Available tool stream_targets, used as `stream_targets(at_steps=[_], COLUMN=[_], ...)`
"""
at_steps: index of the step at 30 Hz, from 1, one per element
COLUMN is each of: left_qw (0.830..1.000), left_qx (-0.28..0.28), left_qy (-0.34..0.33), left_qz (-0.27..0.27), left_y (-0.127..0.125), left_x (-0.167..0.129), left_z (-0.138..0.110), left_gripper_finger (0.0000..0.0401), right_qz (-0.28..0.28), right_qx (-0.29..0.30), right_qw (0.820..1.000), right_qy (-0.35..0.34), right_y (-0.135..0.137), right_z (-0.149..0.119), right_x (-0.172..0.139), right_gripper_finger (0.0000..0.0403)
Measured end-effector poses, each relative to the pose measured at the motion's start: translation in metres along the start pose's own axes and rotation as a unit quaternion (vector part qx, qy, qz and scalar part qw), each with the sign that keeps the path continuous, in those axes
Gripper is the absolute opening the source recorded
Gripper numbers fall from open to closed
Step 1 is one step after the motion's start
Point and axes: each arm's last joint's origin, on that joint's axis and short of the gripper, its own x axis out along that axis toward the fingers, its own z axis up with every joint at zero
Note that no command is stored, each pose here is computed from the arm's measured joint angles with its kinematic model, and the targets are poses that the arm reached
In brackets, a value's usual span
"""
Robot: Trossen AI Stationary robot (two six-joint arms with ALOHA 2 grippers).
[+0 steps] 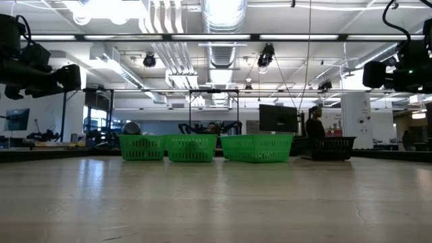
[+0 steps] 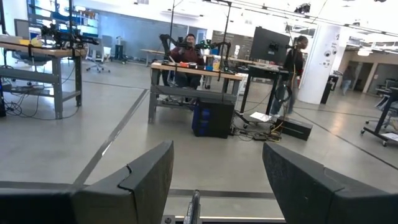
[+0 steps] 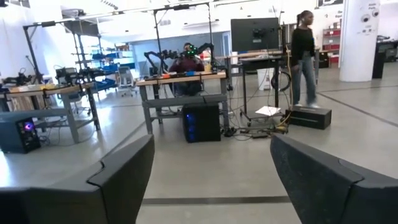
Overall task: Pick & Place Travel size toiletries
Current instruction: Return to Home Position
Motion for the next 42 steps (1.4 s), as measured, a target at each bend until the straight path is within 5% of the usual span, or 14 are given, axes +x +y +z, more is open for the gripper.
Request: stream_targets(at_steps=[42], left_qw=[1.000], left_qx=[0.000], left_qy=[0.000], left_qz=[0.000], left_y=[0.0000], left_x=[0.0000], left_z=[0.0000], left_gripper_finger=[0.0252], right_qz=[0.000], right_qx=[0.000], right_qw=[1.000], right_qy=[0.000], right_y=[0.0000], right_z=[0.0001], right_x=[0.0000], right_gripper_finger=[0.0220])
